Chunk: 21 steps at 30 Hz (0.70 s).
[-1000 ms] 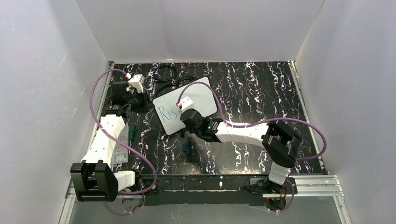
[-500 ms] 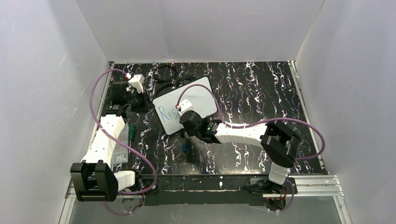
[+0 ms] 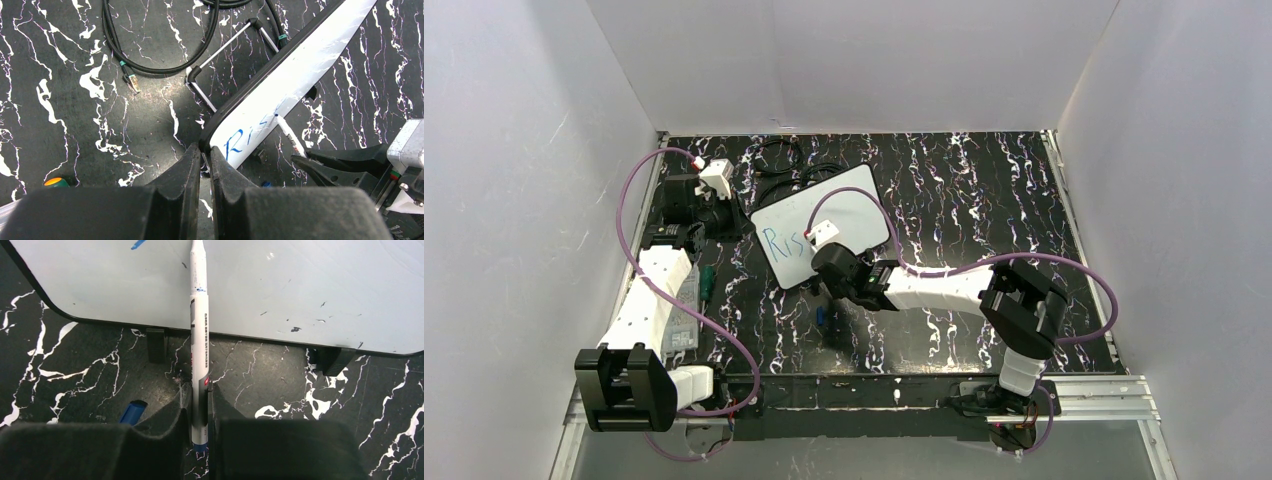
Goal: Write a sentence on the whiteboard
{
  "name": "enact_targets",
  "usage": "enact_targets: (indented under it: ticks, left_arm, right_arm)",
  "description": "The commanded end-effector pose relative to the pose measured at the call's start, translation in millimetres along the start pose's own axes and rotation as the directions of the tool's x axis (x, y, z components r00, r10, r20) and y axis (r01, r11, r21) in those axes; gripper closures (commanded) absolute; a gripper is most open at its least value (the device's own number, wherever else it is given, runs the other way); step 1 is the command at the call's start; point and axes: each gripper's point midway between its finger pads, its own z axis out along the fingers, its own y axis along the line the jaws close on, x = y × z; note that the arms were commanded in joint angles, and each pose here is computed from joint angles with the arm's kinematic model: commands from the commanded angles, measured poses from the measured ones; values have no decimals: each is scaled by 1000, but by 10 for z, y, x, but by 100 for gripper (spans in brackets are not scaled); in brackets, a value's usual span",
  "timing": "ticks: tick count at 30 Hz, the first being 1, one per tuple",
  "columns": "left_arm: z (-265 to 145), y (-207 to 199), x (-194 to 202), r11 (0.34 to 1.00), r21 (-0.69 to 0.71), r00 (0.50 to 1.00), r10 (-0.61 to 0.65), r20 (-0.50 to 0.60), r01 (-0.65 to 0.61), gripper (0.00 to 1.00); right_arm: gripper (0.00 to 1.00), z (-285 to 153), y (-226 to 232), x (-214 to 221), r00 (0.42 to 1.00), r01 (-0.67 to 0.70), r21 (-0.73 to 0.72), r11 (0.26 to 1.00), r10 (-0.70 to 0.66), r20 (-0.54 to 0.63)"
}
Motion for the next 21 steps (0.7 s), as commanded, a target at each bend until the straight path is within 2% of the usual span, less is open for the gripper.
enact_targets:
  ticks: [1,11,18,21]
  left_arm:
    - [-51,-19,-32,1000,4,1000,21,17,-21,100]
    - [-53,-15,-32,1000,2,1000,21,18,-21,100]
    - [-54,-18,-35,1000,3,1000,20,19,-20,100]
    - [-55,-19,-34,1000,4,1000,20,19,-20,100]
  right_arm:
    - [99,-3,-96,9,1000,-11,60,998,11,-6]
    - [99,-65,-129,-100,1000,-11,69,998,9,26]
    - [99,-267,-162,-328,992,-45,45,998,40,118]
    - [99,-229,-187,-295,996,-26,69,997,20,91]
